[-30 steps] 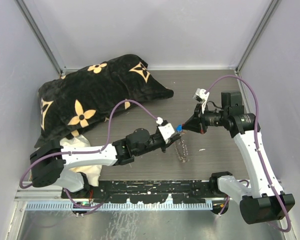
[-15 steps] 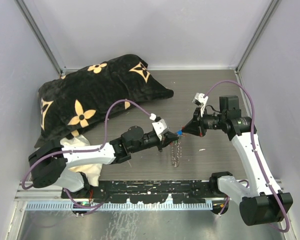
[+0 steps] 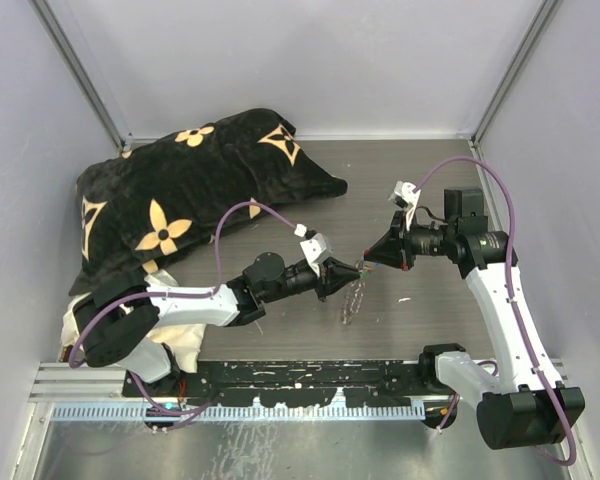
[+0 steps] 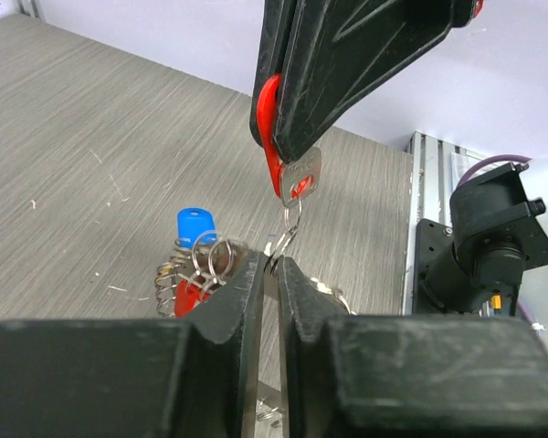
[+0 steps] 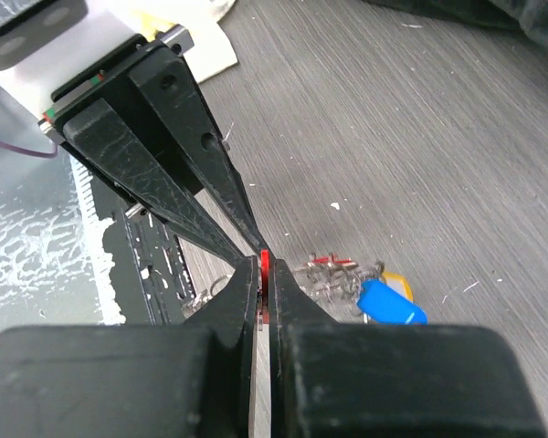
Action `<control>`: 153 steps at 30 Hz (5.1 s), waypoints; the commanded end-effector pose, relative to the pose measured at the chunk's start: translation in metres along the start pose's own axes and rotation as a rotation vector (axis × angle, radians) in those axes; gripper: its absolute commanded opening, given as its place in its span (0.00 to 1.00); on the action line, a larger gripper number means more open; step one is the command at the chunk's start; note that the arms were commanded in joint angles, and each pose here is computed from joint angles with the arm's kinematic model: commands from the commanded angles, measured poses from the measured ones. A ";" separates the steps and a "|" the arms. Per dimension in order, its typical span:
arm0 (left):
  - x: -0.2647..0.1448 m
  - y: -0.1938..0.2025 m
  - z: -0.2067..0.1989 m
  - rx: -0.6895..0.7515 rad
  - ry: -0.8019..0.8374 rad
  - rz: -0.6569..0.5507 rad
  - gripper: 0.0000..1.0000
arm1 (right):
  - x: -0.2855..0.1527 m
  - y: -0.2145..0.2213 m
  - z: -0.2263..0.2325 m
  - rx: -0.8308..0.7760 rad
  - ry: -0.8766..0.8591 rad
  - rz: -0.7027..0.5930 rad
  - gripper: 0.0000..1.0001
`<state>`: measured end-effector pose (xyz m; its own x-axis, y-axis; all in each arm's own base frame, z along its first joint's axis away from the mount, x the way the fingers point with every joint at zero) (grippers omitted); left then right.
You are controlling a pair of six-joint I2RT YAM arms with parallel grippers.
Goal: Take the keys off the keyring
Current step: Remove the key from the keyring.
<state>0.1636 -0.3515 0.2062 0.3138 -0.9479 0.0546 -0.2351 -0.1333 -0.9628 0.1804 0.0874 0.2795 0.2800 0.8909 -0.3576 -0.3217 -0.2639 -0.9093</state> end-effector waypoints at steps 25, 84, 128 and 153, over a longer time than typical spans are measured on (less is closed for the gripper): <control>-0.012 -0.048 -0.006 0.195 0.246 0.012 0.37 | -0.008 -0.018 0.011 -0.118 -0.050 -0.072 0.01; 0.023 -0.036 -0.007 0.093 0.115 0.088 0.22 | -0.011 -0.018 0.012 -0.116 -0.052 -0.091 0.01; 0.013 -0.026 -0.002 0.073 0.144 -0.003 0.00 | -0.019 -0.009 0.007 -0.109 0.030 -0.091 0.01; 0.002 -0.045 -0.006 0.199 0.153 0.024 0.38 | -0.019 -0.009 0.008 -0.114 0.013 -0.095 0.01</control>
<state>0.1697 -0.3526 0.2198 0.1872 -0.9823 -0.0077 -0.1539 -0.0216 -0.9878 0.1704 0.0740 0.2773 0.3176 0.8917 -0.3224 -0.2753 -0.2386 -0.9313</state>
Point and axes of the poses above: each gripper's point midway between its finger pads, its own x axis out along the fingers, its own z axis along the line the jaws close on, y = z × x, the point moved 8 cm from there along -x, back along the fingers, and after that the axes turned 5 degrees about -x, right-handed, at the moved point
